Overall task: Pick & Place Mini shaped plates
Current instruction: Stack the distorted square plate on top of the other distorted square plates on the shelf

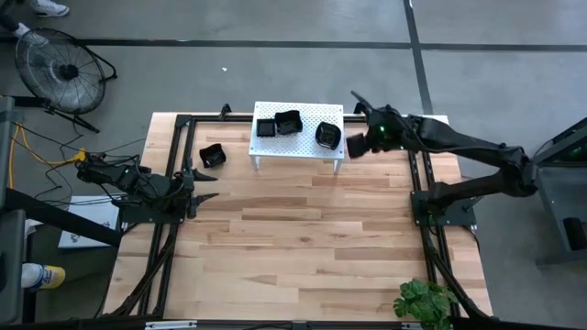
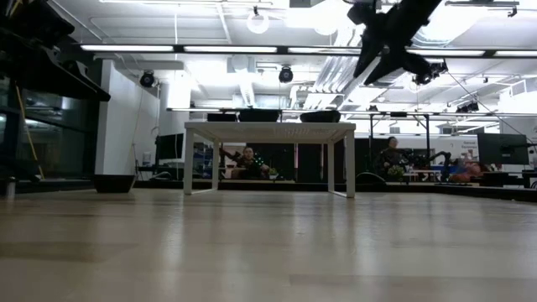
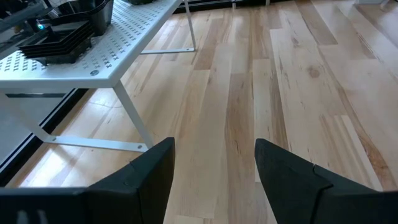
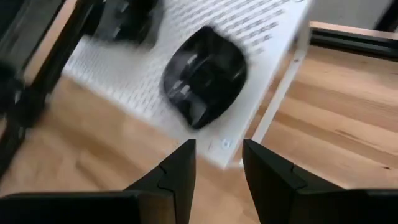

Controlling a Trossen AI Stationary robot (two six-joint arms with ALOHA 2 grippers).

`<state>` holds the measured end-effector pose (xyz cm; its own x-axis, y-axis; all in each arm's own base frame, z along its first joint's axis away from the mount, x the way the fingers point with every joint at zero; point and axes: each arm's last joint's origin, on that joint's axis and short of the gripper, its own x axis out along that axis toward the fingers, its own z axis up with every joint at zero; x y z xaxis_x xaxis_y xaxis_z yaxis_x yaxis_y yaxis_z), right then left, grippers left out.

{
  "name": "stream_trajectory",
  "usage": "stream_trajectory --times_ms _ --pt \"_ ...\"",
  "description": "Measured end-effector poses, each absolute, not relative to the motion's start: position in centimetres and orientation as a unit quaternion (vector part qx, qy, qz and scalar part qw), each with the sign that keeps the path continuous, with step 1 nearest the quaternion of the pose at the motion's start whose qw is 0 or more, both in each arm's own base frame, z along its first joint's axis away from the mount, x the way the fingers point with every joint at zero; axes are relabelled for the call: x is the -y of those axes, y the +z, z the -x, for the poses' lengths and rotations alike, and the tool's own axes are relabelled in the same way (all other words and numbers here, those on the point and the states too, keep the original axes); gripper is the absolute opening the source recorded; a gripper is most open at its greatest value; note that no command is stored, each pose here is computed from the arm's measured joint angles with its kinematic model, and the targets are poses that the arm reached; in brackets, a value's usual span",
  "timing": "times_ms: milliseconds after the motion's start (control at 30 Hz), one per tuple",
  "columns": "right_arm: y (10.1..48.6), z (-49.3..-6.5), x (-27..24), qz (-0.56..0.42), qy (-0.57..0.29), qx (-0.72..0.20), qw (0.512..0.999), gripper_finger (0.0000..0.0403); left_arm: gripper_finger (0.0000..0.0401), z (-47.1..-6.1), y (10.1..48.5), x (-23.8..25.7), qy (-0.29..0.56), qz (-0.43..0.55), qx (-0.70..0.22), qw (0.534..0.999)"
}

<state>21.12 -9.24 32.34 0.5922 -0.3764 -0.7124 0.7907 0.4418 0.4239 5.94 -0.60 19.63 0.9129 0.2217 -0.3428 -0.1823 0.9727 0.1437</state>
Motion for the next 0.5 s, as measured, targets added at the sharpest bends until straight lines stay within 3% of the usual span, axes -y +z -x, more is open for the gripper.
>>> stream_trajectory --times_ms 167,333,500 --pt "32.4 -21.6 6.0 -0.327 -0.271 -0.286 0.859 0.0126 0.0218 -5.9 19.6 0.6 0.103 -0.055 -0.181 0.976" --pt "29.8 -21.9 2.9 -0.327 -0.151 -0.193 0.913 0.0126 0.0218 -5.9 19.6 0.6 0.103 -0.054 -0.181 0.976" --pt "26.2 -20.4 2.0 -0.331 -0.115 -0.142 0.926 0.0126 0.0218 -5.9 19.6 0.6 0.103 -0.054 -0.181 0.976"
